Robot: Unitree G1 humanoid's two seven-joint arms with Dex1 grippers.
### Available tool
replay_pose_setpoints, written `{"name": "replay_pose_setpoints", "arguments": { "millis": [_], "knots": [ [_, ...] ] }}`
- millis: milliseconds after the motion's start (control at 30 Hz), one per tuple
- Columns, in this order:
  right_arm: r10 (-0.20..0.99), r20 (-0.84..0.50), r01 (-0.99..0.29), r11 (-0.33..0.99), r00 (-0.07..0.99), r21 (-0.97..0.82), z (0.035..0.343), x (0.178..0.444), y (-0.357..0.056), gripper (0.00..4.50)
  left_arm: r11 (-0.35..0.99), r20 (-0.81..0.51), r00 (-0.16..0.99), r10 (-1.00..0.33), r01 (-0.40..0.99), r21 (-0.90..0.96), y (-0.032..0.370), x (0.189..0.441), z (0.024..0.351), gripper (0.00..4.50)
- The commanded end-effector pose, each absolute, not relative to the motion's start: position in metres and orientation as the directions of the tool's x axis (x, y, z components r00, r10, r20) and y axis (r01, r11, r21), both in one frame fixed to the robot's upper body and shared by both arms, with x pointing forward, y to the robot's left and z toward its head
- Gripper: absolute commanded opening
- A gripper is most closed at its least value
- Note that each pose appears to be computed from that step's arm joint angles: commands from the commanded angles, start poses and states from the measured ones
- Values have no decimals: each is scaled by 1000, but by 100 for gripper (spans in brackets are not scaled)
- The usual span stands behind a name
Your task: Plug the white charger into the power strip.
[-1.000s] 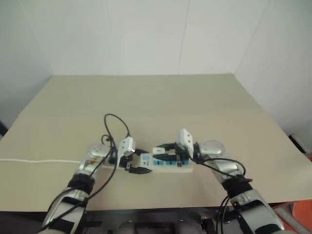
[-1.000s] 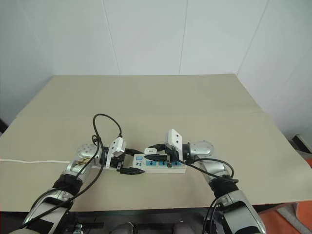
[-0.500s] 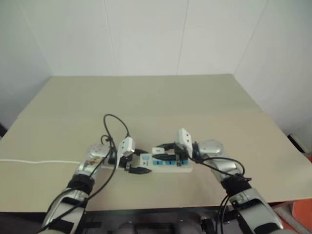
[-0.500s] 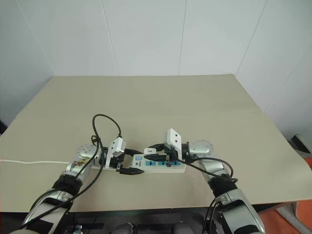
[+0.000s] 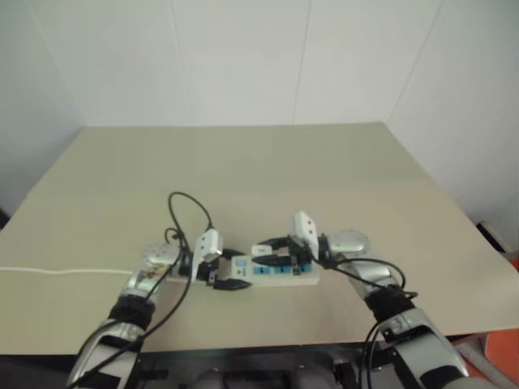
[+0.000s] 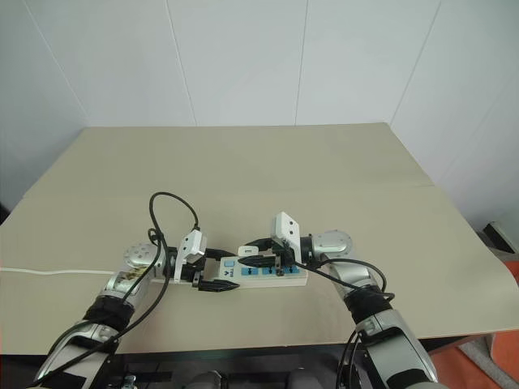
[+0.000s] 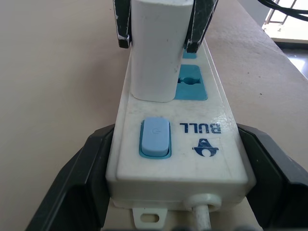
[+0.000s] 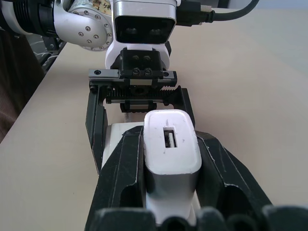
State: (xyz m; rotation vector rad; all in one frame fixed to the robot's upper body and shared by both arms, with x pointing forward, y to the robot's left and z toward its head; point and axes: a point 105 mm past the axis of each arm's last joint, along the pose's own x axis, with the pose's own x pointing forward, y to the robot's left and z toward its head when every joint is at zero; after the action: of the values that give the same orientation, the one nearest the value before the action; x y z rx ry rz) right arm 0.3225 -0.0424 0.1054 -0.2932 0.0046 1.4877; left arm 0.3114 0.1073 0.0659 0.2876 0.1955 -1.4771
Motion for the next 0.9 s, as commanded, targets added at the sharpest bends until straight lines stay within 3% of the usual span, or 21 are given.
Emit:
{"name": "replay_pose_setpoints", "arguments": {
  "millis": [33, 67, 333, 533, 600, 667, 900],
  "knots": [
    [934, -339, -993, 89, 109, -74, 60, 319, -58, 117, 30, -344, 41, -938, 999, 37, 107, 303, 56, 331],
    [935, -338, -993, 92, 110, -70, 60, 319, -58, 190, 29, -344, 40, -938, 999, 36, 107, 303, 56, 331],
    [932, -336, -990, 111, 134, -85, 62, 320, -61, 447, 21, -344, 32, -938, 999, 36, 103, 305, 56, 331],
    [937, -309, -985, 133, 162, -114, 72, 324, -66, 447, 22, -335, 34, -942, 999, 39, 100, 306, 56, 331],
    [938, -297, -980, 147, 181, -133, 79, 327, -69, 450, 35, -325, 46, -945, 999, 38, 98, 308, 56, 406],
    [940, -283, -977, 154, 192, -149, 86, 327, -74, 450, 34, -315, 44, -948, 999, 38, 97, 309, 58, 444],
    [945, -240, -961, 171, 222, -217, 117, 322, -97, 450, 51, -275, 75, -958, 994, 92, 103, 315, 78, 444]
  ]
}}
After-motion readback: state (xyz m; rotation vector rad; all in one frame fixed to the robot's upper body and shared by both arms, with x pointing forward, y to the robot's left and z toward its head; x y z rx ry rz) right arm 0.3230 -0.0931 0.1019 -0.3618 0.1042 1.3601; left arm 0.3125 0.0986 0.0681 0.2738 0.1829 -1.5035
